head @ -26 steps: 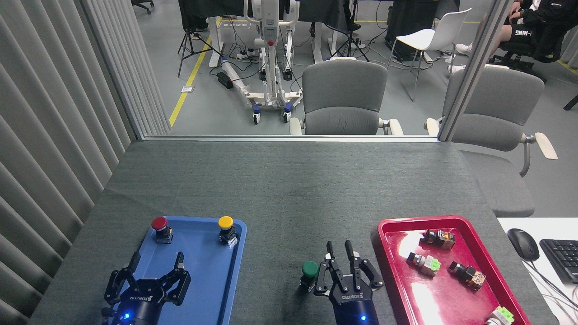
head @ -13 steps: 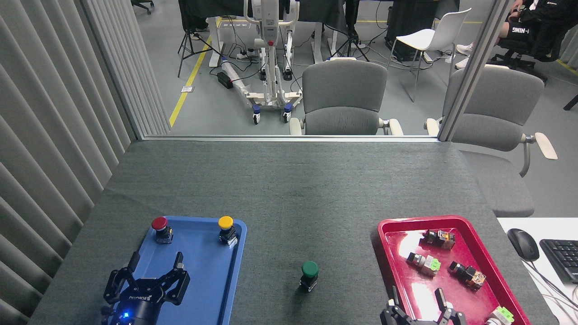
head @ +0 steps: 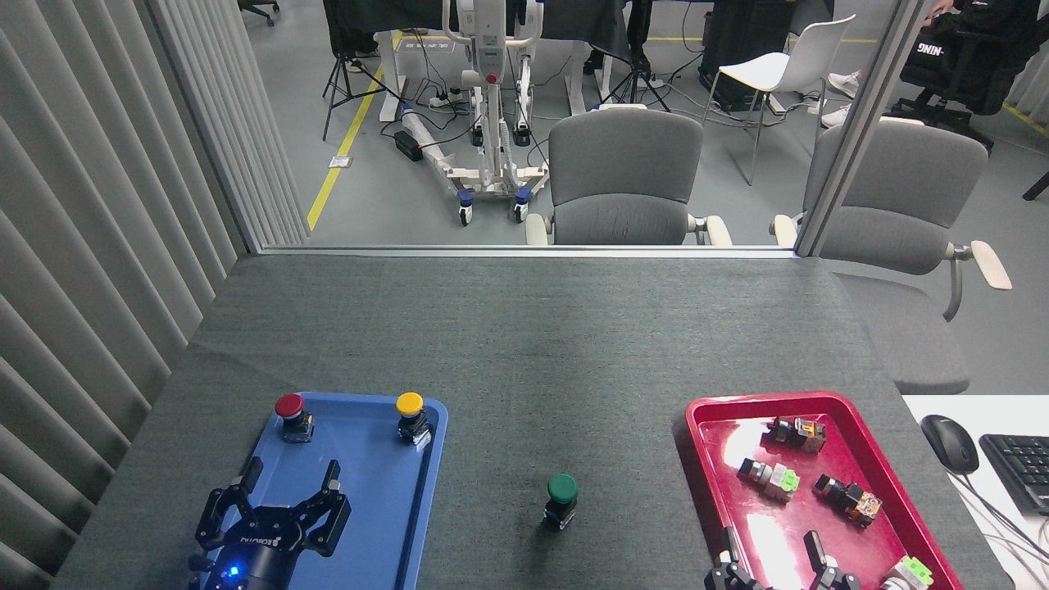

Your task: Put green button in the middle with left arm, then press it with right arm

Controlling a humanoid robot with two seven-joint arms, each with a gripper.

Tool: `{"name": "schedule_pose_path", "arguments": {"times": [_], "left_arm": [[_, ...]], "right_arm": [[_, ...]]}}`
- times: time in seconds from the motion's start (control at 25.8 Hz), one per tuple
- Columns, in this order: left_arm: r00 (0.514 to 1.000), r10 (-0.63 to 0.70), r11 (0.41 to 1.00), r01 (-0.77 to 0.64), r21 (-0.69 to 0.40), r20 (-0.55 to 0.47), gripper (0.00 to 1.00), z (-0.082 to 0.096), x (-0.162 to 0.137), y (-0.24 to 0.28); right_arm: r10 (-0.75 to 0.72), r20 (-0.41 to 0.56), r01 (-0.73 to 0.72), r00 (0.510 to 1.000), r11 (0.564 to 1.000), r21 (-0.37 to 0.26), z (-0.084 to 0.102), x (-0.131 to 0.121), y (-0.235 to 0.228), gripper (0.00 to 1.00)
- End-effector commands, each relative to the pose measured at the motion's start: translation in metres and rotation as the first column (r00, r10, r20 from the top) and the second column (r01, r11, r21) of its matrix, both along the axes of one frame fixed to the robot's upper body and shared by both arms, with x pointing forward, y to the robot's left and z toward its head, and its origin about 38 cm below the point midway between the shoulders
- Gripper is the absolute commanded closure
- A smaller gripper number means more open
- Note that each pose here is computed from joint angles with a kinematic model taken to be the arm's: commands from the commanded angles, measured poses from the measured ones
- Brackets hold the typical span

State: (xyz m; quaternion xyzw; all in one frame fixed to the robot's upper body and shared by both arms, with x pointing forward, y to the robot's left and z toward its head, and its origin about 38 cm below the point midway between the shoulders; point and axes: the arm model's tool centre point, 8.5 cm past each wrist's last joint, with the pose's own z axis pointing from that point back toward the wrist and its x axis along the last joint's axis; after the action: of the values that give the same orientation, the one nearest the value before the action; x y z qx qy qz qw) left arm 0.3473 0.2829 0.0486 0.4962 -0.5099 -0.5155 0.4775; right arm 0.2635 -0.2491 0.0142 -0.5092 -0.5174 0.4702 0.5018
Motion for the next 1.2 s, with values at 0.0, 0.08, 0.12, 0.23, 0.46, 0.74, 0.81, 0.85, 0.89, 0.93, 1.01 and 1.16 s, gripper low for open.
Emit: {"name": "schedule_pose_path", "arguments": {"times": [0.0, 0.08, 0.12, 0.23, 0.46, 0.74, 0.81, 0.85, 0.89, 0.93, 1.01, 1.16], "left_arm": [[1.0, -0.013, 1.0, 0.013, 0.0, 0.002, 0.0, 0.0, 0.001, -0.005], [1.0, -0.006, 1.0, 0.006, -0.007, 0.005, 0.0, 0.0, 0.002, -0.008], [1.0, 0.003, 1.0, -0.003, -0.002, 0.013, 0.0, 0.003, 0.004, -0.007], [0.999, 0.021, 1.0, -0.021, 0.002, 0.028, 0.0, 0.005, 0.013, -0.002], [0.999, 0.038, 0.999, -0.038, 0.026, -0.009, 0.01, -0.003, 0.027, 0.012], [0.999, 0.039, 0.999, -0.038, 0.024, -0.024, 0.0, -0.006, 0.026, 0.015], [0.999, 0.038, 0.999, -0.038, 0.026, -0.023, 0.0, -0.005, 0.025, 0.015], [0.999, 0.042, 0.999, -0.041, 0.025, -0.024, 0.0, -0.006, 0.025, 0.016], [0.999, 0.041, 0.999, -0.04, 0.03, -0.025, 0.0, -0.005, 0.025, 0.016], [0.999, 0.034, 0.999, -0.033, 0.039, -0.024, 0.0, -0.005, 0.024, 0.016], [0.999, 0.018, 0.998, -0.017, 0.053, -0.031, 0.0, -0.009, 0.018, 0.012], [0.999, 0.034, 0.998, -0.032, 0.046, -0.037, 0.0, -0.01, 0.017, 0.017]], "right_arm": [[0.035, -0.019, -0.035, 0.999, 0.999, -0.005, 0.004, 0.015, 0.013, 0.0], [0.028, -0.03, -0.028, 0.999, 1.0, -0.005, 0.003, 0.017, 0.014, 0.0], [0.031, -0.03, -0.031, 0.999, 1.0, -0.005, 0.003, 0.016, 0.015, 0.0], [0.036, -0.035, -0.036, 0.999, 0.999, -0.008, 0.002, 0.015, 0.014, 0.0], [0.033, -0.038, -0.032, 0.999, 0.999, 0.012, 0.001, 0.015, 0.011, 0.0], [0.035, -0.041, -0.034, 0.999, 0.999, 0.017, 0.0, 0.014, 0.012, 0.0], [0.035, -0.04, -0.034, 0.999, 0.999, 0.019, 0.0, 0.014, 0.012, 0.0], [0.038, -0.04, -0.037, 0.998, 0.999, 0.019, 0.0, 0.014, 0.013, 0.0], [0.041, -0.04, -0.04, 0.998, 0.999, 0.02, 0.0, 0.014, 0.013, 0.0], [0.045, -0.04, -0.044, 0.998, 0.999, 0.021, 0.0, 0.014, 0.014, 0.0], [0.054, -0.039, -0.053, 0.998, 0.998, 0.024, 0.0, 0.014, 0.015, 0.0], [0.058, -0.037, -0.057, 0.998, 0.998, 0.027, 0.001, 0.015, 0.016, 0.0]]}}
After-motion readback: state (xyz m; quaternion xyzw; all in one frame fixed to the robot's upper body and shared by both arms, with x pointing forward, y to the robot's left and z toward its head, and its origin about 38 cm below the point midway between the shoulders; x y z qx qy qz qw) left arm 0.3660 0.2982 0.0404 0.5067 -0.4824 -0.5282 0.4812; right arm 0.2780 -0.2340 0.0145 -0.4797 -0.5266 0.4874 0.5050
